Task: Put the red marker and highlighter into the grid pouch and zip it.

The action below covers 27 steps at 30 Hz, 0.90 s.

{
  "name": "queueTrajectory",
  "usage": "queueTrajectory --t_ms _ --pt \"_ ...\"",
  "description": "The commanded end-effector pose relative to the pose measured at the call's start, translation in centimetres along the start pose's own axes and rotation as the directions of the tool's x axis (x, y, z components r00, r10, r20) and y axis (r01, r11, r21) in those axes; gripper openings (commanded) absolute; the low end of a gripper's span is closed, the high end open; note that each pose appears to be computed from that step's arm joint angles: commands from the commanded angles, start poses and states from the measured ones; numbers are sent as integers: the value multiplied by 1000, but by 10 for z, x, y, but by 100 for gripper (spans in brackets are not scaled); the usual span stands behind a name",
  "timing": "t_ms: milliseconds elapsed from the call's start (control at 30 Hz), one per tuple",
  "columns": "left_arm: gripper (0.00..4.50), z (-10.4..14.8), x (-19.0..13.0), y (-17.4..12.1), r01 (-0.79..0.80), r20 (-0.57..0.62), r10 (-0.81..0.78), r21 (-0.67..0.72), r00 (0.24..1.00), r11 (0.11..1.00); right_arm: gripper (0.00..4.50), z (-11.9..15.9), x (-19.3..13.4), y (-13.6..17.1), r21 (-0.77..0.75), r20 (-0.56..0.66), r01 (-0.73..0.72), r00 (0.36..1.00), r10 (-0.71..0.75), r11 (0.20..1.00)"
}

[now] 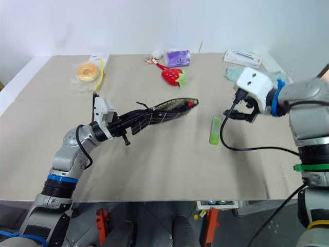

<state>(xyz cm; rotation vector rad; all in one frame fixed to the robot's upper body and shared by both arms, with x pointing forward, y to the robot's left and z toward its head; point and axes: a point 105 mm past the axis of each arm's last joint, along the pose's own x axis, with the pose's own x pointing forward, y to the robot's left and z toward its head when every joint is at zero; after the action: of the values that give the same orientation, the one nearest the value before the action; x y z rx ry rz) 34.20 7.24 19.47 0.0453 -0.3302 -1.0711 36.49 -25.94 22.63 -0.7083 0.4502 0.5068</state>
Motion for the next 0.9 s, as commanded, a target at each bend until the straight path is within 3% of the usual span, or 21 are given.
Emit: queueTrajectory --t_ms 33,367,567,900 --pt "0 14 -3 1 -6 35 4 41 999 999 440 6 -7 7 183 60 15 998 -27 983" --pt "0 14 -3 0 3 27 -5 52 1000 999 440 -27 26 42 572 -8 103 993 -120 814" --pt "0 14 -4 0 7 23 -8 55 1000 998 440 -38 45 58 617 -72 152 988 -137 772" --pt "0 14 -3 1 4 22 -5 59 1000 998 440 -27 55 77 553 -86 146 989 -118 820"
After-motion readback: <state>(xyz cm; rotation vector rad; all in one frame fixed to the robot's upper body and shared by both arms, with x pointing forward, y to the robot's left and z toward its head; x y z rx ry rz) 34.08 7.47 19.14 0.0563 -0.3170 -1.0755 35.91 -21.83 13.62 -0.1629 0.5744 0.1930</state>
